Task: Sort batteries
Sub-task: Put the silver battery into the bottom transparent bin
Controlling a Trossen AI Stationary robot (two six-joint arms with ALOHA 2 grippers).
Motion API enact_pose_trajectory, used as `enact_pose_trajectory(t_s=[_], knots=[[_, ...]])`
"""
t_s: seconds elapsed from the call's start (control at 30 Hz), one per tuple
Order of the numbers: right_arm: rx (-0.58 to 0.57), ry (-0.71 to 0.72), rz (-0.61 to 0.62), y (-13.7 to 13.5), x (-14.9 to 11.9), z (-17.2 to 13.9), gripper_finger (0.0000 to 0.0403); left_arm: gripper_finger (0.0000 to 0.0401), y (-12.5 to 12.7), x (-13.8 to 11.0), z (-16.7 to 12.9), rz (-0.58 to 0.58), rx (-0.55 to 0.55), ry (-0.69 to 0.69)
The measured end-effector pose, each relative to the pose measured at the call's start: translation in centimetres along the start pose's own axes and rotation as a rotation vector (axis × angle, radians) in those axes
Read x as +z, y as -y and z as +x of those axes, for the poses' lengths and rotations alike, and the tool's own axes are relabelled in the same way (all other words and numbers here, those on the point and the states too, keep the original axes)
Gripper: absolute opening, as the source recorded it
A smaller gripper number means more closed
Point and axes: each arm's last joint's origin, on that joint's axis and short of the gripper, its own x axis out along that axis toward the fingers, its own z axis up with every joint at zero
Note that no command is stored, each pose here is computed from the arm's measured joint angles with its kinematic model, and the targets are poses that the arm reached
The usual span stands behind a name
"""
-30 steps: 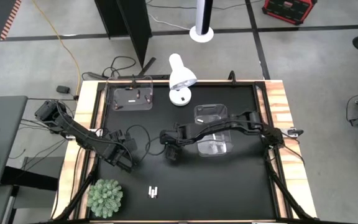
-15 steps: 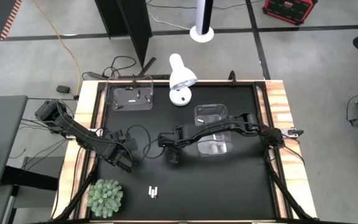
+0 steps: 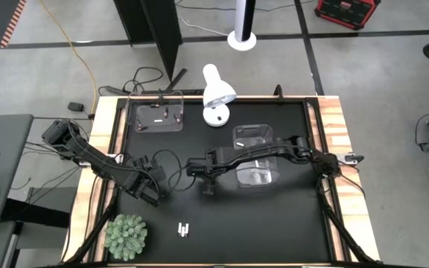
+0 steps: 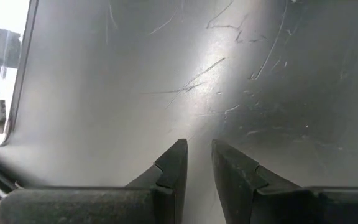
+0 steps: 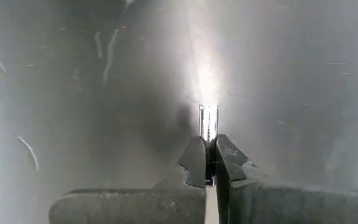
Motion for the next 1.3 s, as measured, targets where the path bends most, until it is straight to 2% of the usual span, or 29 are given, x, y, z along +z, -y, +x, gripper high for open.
enact_pose_trajectory(t_s=[0.37, 0.57, 0.73, 0.93, 1.07, 1.3], knots=[[-0.117, 0.069, -0.003, 0.9, 0.5, -5.2, 0.0010, 0.0070, 0.0, 0.1, 0.0, 0.000, 0.009, 0.014], [-0.183, 0.089, 0.014, 2.0, -0.3, -8.4, 0.0010, 0.0070, 0.3, -0.2, -0.2, 0.013, 0.004, 0.025], [-0.201, 0.104, 0.083, 3.3, -2.8, -10.7, 0.0010, 0.0070, 0.6, -0.5, -0.4, 0.026, -0.004, 0.038], [-0.227, 0.103, 0.213, 5.3, -8.0, -12.7, 0.0010, 0.0070, 0.9, -0.6, -0.6, 0.031, -0.014, 0.056], [-0.226, 0.107, 0.307, 6.8, -11.1, -12.4, 0.0010, 0.0070, 1.0, -0.4, -0.6, 0.042, -0.021, 0.084], [-0.164, 0.032, 0.350, 9.1, -13.4, -8.2, 0.0010, 0.0070, 1.2, 0.2, -0.4, 0.038, -0.049, 0.114]])
